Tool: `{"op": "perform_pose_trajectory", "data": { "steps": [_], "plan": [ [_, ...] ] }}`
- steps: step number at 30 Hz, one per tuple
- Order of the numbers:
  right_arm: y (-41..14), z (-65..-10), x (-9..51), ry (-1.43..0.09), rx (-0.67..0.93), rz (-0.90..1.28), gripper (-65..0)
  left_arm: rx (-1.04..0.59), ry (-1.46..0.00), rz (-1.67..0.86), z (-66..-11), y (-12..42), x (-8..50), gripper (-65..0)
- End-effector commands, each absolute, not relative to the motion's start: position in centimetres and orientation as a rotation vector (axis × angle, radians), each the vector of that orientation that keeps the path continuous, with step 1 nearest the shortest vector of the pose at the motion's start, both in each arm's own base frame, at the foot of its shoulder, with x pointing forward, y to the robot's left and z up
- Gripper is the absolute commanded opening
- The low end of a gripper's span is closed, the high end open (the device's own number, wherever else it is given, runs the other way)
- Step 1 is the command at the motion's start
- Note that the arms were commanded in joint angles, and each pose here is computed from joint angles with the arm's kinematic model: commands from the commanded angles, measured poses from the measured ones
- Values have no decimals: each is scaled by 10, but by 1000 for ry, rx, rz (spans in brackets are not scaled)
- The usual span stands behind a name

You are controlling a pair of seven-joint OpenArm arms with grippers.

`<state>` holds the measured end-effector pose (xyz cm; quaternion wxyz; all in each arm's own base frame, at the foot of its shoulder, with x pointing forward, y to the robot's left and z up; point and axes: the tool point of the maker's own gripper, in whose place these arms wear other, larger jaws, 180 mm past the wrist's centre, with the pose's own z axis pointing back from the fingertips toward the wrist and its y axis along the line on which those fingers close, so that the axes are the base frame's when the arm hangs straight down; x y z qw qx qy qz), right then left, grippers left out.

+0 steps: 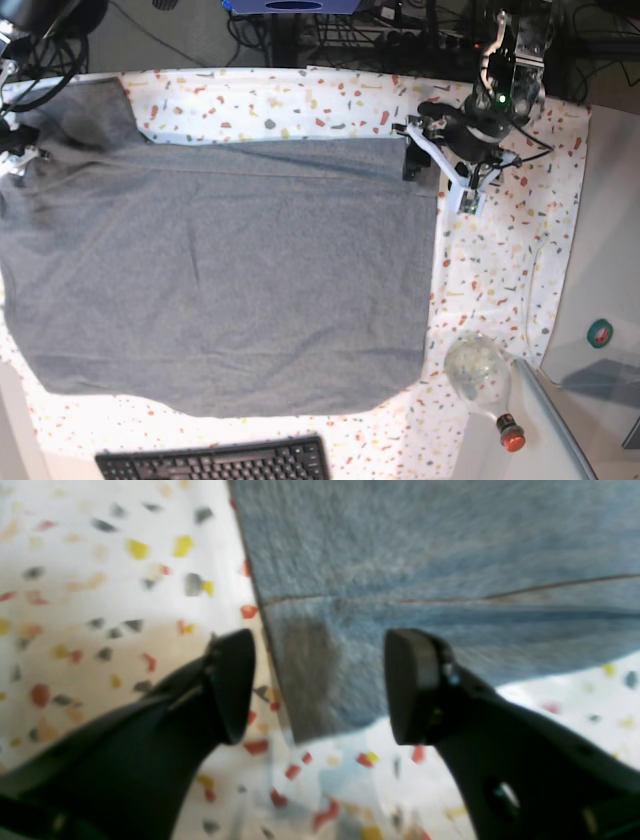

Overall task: Layout the t-shirt on the table in an organized manner, then fold the t-shirt properly
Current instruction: 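Pull the shirt edge with the left gripper to straighten it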

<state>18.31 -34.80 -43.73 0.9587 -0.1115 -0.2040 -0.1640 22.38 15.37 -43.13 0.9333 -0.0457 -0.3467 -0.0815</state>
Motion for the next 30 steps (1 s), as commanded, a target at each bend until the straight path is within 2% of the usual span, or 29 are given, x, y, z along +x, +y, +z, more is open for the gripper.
{"op": "perform_pose_trajectory", "data": {
  "steps": [1, 6, 9, 11, 12, 14, 16, 18, 19, 24, 30],
  "plan": [
    [-356, -419, 194, -476, -259, -324, -339, -108, -736, -184, -421, 150, 221, -247],
    [-353, -402, 200, -530, -280, -311, -339, -120, -702, -224, -411, 145, 178, -247],
    [-352, -397, 213, -566, -274, -299, -344, -93, -721, -209, -404, 157, 181, -258],
    [-353, -390, 228, -630, -273, -298, -345, -84, -791, -192, -391, 158, 208, -346],
    [-352, -389, 236, -658, -267, -300, -345, -84, -828, -182, -383, 157, 224, -429],
    [-352, -392, 255, -712, -241, -311, -374, -92, -899, -160, -371, 153, 258, -650],
    [-349, -401, 272, -736, -200, -334, -456, -98, -948, -127, -365, 152, 294, -650],
    [-352, -410, 283, -732, -175, -351, -567, -105, -939, -88, -376, 153, 323, -650],
    [-351, -417, 286, -717, -155, -361, -642, -112, -913, -64, -388, 153, 335, -650],
    [-348, -441, 285, -652, -110, -385, -650, -120, -703, -63, -450, 149, 361, -650],
    [-343, -462, 283, -596, -67, -407, -650, -121, -653, -96, -480, 139, 372, -650]
  ]
}}
